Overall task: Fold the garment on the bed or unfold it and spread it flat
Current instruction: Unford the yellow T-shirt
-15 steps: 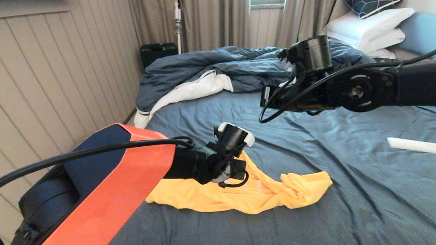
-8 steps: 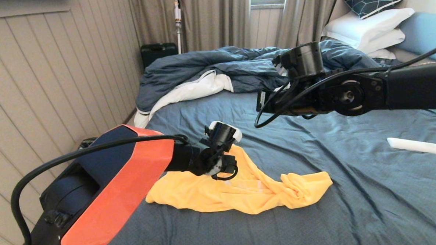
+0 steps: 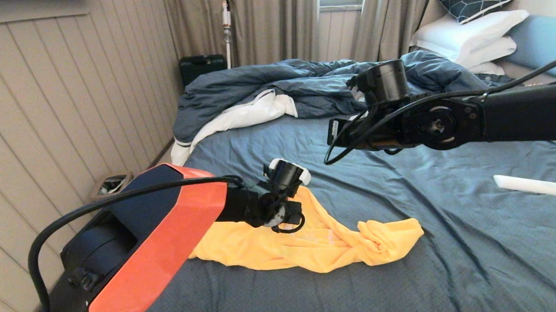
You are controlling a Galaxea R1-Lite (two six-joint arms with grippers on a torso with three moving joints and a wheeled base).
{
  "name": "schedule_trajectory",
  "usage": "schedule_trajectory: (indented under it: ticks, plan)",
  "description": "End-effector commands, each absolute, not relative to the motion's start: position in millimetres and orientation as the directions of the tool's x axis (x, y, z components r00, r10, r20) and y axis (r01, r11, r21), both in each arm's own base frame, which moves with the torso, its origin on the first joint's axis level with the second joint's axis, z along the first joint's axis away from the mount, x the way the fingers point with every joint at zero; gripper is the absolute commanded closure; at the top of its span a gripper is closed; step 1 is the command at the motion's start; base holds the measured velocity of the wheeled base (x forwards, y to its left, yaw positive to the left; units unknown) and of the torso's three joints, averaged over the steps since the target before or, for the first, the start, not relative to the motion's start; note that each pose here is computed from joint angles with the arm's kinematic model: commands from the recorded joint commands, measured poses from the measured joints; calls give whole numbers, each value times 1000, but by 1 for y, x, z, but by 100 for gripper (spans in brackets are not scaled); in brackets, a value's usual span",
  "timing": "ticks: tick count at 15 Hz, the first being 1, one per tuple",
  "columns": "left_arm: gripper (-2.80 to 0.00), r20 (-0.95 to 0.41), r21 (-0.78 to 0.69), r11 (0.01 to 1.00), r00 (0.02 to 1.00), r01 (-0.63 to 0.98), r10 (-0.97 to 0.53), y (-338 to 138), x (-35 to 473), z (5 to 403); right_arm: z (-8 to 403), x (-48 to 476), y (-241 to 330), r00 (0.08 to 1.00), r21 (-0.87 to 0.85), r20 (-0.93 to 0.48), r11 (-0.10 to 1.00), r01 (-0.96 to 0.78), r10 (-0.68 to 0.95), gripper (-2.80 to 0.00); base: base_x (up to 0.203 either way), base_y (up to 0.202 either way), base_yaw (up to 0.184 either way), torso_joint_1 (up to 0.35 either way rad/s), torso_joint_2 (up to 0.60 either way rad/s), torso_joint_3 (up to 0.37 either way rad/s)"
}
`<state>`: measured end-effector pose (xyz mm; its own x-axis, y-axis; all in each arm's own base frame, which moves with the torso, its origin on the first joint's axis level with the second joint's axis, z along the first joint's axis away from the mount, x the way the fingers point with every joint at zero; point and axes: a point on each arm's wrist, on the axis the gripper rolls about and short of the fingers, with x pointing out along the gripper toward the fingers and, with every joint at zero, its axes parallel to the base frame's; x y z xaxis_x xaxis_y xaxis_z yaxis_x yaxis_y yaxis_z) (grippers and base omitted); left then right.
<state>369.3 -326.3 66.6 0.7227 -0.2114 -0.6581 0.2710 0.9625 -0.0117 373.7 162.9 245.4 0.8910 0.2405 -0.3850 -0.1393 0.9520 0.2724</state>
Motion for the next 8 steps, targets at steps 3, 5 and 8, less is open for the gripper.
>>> schedule_trajectory:
  ticks: [3,5,8]
  plan:
    - [0,-666,-14,965,718,261,-203,-325,369,64,242,375,164,888,270,-393,953,-137,240,0,0,0,0,0,0,0]
    - [0,-667,-12,966,717,257,-199,-323,368,65,239,377,165,886,269,-397,953,-136,239,0,0,0,0,0,0,0]
    - [0,-671,-14,969,717,246,-192,-320,370,65,239,377,165,886,269,-397,953,-136,239,0,0,0,0,0,0,0]
